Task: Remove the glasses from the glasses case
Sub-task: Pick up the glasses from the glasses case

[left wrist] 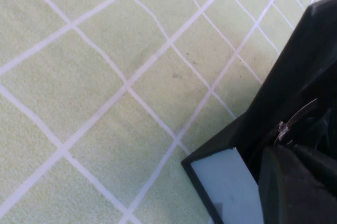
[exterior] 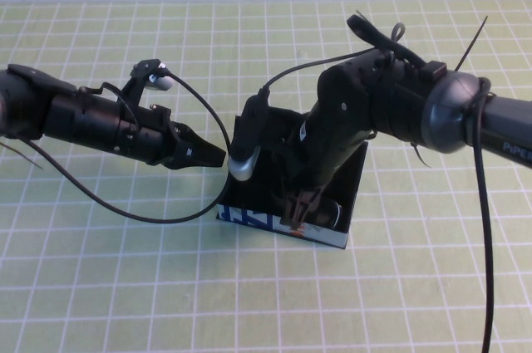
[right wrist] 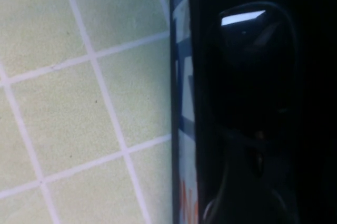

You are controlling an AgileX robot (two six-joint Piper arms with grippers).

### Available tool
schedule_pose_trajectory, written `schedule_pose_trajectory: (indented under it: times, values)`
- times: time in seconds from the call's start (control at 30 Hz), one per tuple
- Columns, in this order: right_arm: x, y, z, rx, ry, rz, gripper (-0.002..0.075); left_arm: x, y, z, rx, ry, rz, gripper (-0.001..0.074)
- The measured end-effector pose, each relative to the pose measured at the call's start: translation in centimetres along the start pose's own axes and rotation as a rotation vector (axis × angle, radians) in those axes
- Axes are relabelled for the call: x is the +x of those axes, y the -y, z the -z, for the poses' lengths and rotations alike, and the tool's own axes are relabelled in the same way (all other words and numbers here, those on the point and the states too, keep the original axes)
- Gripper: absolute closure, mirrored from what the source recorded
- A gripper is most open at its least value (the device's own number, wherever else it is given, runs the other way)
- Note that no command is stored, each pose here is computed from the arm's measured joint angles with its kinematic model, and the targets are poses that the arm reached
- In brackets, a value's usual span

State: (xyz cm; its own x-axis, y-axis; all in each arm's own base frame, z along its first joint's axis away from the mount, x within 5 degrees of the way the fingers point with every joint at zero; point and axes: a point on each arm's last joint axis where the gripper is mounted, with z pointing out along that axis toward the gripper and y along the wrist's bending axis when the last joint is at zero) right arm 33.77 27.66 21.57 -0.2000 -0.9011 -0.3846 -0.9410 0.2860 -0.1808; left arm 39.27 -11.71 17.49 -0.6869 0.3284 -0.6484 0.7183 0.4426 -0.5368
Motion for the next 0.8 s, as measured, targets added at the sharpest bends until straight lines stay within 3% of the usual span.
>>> schedule_pose_trajectory:
  times: [0.8]
  values:
    - [0.26,0.47,-0.87,0.039,-0.015,0.036,0.0415,0.14,-0.03,0.00,-0.004,-0.016,-0.009,0.0739]
